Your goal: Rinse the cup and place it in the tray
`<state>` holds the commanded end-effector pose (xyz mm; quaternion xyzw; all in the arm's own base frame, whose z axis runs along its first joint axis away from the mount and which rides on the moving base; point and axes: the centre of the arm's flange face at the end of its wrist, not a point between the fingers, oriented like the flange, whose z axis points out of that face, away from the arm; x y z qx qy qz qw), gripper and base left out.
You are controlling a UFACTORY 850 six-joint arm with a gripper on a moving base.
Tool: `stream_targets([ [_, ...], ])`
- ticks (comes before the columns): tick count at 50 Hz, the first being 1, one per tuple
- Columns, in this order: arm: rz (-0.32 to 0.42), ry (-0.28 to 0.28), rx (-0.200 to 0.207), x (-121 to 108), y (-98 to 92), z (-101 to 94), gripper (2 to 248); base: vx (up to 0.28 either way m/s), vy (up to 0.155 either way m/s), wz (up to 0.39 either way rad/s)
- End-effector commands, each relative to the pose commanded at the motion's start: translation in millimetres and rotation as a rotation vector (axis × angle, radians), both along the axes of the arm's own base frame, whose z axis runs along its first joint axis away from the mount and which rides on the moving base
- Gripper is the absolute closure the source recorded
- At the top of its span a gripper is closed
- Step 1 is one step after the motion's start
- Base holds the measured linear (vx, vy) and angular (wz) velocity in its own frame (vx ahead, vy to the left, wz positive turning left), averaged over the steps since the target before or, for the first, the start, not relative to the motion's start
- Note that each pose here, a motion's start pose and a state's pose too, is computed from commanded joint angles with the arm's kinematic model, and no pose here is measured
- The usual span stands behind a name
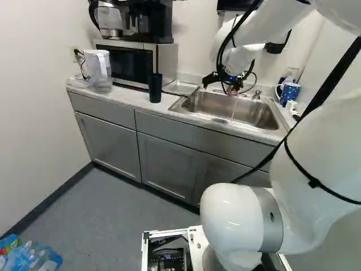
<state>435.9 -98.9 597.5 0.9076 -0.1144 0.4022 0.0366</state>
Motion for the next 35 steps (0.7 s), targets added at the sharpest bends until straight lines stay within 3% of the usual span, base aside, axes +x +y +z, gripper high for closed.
stream_targets([
  [26,-0.050,0.127,0.059,-7,-16.1,-8.1,3,0.000,0.000,0.000],
  [35,-0.066,0.141,0.066,-7,-23.1,-8.9,3,0.000,0.000,0.000],
])
